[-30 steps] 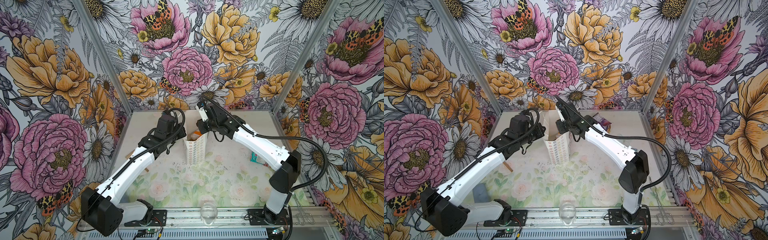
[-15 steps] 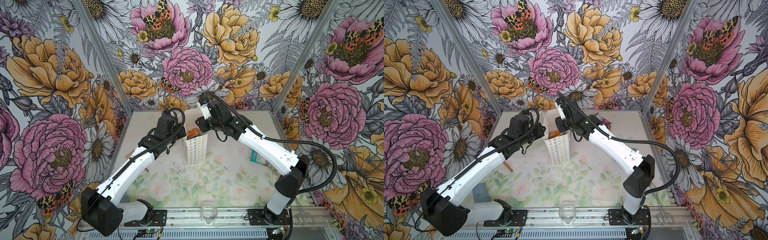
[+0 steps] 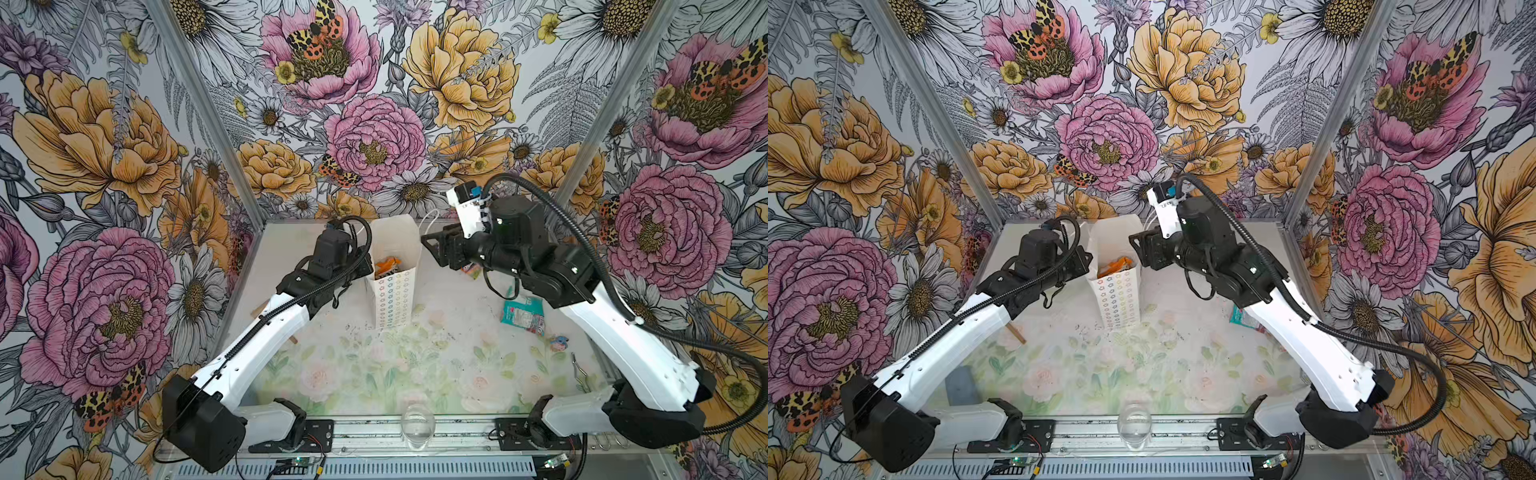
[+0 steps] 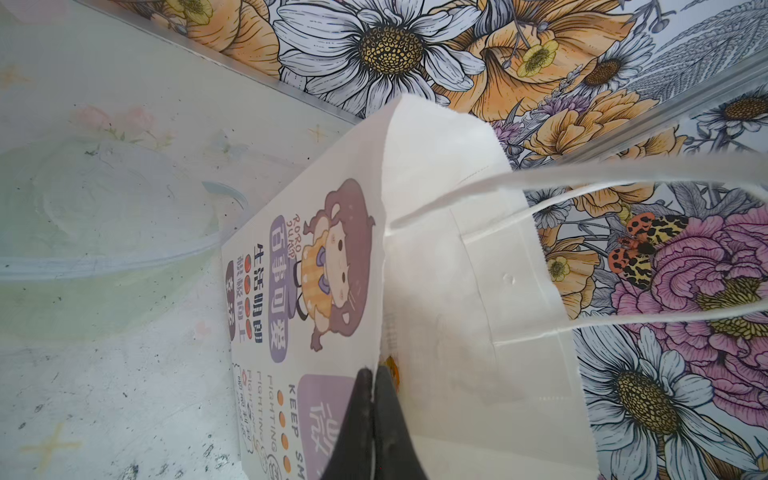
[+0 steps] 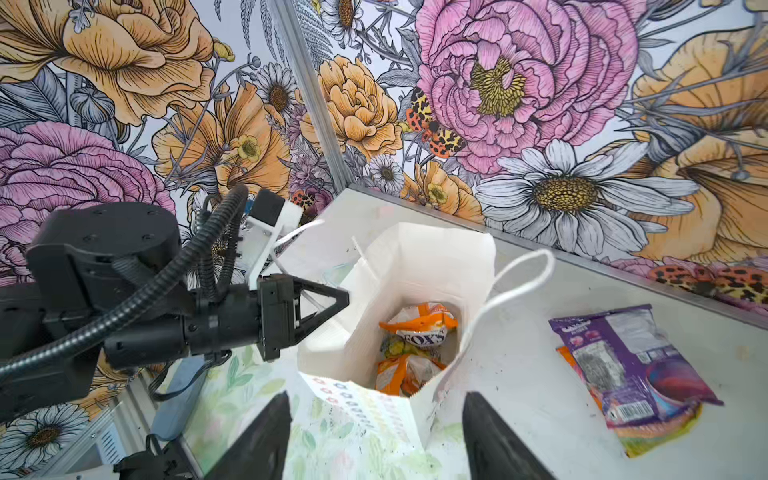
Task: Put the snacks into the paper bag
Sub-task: 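Open the right gripper, raise it from the bag and move toward the purple packet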
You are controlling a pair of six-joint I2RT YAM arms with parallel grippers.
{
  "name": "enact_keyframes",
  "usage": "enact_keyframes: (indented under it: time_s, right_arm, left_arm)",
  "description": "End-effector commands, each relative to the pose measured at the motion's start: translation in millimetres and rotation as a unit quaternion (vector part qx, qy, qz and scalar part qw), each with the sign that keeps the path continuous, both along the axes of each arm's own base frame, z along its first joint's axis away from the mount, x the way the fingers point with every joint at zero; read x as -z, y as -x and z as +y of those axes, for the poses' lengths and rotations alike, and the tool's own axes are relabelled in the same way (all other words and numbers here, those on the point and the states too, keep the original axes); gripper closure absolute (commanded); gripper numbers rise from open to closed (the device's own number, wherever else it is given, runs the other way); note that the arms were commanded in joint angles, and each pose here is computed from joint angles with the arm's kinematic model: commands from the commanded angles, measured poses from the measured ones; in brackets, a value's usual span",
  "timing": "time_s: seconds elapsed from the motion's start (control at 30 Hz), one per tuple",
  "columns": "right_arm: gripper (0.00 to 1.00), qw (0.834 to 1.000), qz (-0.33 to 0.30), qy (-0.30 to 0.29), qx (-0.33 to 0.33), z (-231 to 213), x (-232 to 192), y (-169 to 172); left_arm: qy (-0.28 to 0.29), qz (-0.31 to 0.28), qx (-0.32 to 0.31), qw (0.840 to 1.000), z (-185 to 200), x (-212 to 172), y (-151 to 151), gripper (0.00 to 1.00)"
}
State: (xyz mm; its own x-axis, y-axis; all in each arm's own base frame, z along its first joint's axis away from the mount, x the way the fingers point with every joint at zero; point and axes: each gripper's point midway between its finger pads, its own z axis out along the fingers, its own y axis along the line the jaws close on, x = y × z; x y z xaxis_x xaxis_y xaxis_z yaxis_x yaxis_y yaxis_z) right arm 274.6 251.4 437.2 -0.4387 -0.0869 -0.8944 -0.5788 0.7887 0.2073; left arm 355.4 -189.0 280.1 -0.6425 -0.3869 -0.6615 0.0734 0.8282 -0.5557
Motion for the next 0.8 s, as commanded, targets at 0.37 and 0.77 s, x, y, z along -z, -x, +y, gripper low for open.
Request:
enact_keyframes:
  time_s: [0.37, 0.77]
  right_arm:
    - [0.18, 0.978, 0.04, 0.133, 0.158, -119.5, 30.8, 21.9]
    - [0.13, 0.946, 0.131, 0.253, 0.156, -149.6, 85.1, -23.0]
  left_arm:
    - [0.014, -0.041, 0.029, 0.999, -8.6, -23.0, -3.4, 1.0]
    - [0.015, -0.038, 0.037, 0.999, -11.8, -21.3, -4.7, 1.0]
